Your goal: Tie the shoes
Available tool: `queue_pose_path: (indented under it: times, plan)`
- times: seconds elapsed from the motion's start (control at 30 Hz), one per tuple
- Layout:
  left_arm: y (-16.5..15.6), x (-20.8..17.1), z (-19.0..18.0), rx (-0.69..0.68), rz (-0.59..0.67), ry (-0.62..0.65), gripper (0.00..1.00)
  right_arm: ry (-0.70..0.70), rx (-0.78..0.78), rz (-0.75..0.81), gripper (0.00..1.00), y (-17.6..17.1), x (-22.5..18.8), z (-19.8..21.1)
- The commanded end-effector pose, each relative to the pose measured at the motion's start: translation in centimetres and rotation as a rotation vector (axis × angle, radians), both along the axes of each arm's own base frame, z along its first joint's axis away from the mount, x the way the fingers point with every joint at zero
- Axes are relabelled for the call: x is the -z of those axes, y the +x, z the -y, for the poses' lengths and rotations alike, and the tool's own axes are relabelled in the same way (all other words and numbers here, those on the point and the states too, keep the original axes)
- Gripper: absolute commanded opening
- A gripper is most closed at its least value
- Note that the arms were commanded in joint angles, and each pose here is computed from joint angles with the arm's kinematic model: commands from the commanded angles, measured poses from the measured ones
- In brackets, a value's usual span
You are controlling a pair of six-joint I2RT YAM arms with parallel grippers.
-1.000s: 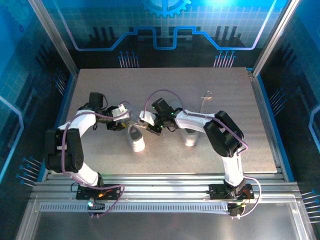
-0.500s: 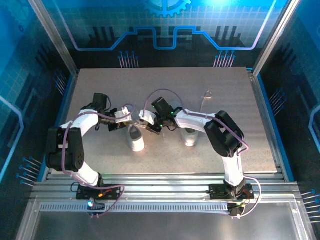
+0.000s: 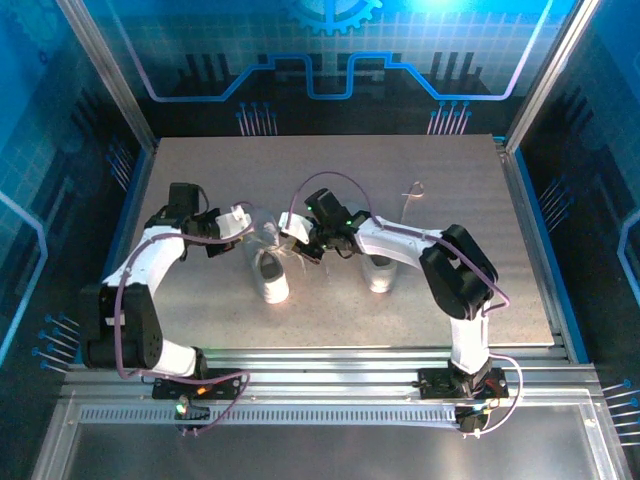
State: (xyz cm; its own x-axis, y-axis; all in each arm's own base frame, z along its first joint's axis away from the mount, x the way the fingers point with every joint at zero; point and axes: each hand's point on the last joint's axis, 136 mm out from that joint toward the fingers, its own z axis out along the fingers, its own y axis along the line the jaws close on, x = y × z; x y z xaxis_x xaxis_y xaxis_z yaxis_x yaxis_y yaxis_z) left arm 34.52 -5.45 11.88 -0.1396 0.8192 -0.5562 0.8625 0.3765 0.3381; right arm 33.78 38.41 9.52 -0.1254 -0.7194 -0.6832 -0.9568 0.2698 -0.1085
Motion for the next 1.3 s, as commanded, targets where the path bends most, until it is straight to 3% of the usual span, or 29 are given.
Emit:
queue_pose_path:
  times: [0.0,0.3,0.9,1.03,1.27]
  plan:
    - [-1.5,0.3,-0.6,-0.064,-0.042,-0.001,0.0,-0.003,0.001,0.042,0.0,-0.1,-1.6,0.5]
    - [-3.4,-0.1,-1.1,-0.125,-0.04,0.009,0.0,-0.03,0.015,0.072,0.0,0.3,-2.1,1.1]
    - [-6.8,0.0,-3.7,-0.373,-0.021,0.039,0.0,-0.054,0.068,0.089,0.0,1.8,-2.9,2.1]
    - [-7.3,-0.2,-3.6,-0.413,0.005,0.007,0.0,-0.038,0.065,0.08,0.0,1.8,-3.2,2.0]
    - [-6.4,-0.3,-3.5,-0.51,-0.063,-0.056,0.0,-0.035,0.058,0.033,0.0,1.7,-3.0,2.0]
